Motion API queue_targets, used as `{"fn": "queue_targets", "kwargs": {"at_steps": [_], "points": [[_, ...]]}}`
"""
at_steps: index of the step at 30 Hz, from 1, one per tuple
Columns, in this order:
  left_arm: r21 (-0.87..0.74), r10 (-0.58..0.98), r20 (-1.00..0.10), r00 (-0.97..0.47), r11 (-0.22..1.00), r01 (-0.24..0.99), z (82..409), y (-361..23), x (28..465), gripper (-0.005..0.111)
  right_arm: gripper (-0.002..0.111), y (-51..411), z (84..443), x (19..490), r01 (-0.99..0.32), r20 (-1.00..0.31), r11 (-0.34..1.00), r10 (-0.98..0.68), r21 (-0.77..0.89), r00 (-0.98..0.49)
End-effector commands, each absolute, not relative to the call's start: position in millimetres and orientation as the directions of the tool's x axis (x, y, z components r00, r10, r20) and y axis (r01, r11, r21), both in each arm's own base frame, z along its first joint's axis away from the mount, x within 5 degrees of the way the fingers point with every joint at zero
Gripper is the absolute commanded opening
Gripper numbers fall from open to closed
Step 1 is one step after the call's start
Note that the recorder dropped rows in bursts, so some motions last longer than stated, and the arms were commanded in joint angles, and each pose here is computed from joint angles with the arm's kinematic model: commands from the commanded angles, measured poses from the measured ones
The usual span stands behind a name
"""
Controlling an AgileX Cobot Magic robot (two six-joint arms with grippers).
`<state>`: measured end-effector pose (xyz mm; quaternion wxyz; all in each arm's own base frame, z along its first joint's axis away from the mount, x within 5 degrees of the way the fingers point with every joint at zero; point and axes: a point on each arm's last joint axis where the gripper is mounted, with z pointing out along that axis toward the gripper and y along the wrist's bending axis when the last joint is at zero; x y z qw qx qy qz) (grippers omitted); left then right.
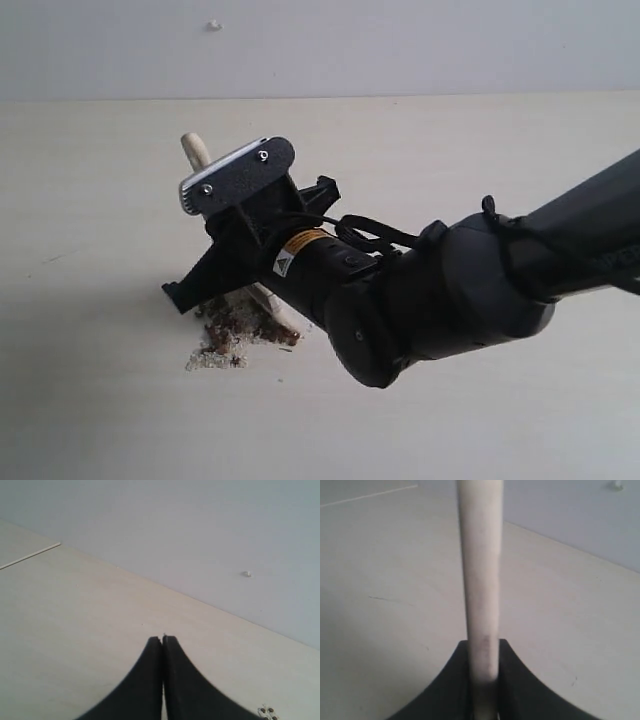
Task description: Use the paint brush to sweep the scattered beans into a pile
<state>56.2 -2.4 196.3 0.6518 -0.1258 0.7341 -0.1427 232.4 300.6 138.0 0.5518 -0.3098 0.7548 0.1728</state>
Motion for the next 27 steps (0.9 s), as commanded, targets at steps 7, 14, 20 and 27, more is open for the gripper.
{"fn": "queue_targets", "kwargs": {"at_steps": [7, 14, 20, 27], "points": [[-0.378, -0.374, -0.92, -0.118, 0.926, 0.008, 195.6, -2.7, 55.9, 0.0, 0.0, 285.7, 215.4, 231.8, -0.576, -0.973, 0.789, -0.224, -0.211, 0.05], [-0.378, -0.374, -0.92, -0.118, 0.926, 0.008, 195.6, -2.7, 55.9, 0.0, 0.0, 277.9, 199.9, 284.5, -0.544, -0.95, 0.782, -0.291, -0.305, 0.114], [-0.378, -0.374, -0.92, -0.118, 0.926, 0.008, 195.6, -2.7, 55.9, 0.0, 0.0, 299.2, 158.9, 317.0, -0.747, -0.93, 0.564, -0.304, -0.352, 0.209], [-0.378, -0.374, -0.92, -0.118, 0.926, 0.008, 195.6, -2.7, 55.9, 0.0, 0.0, 312.5, 125.9, 334.7, -0.826, -0.912, 0.456, -0.379, -0.331, 0.157]]}}
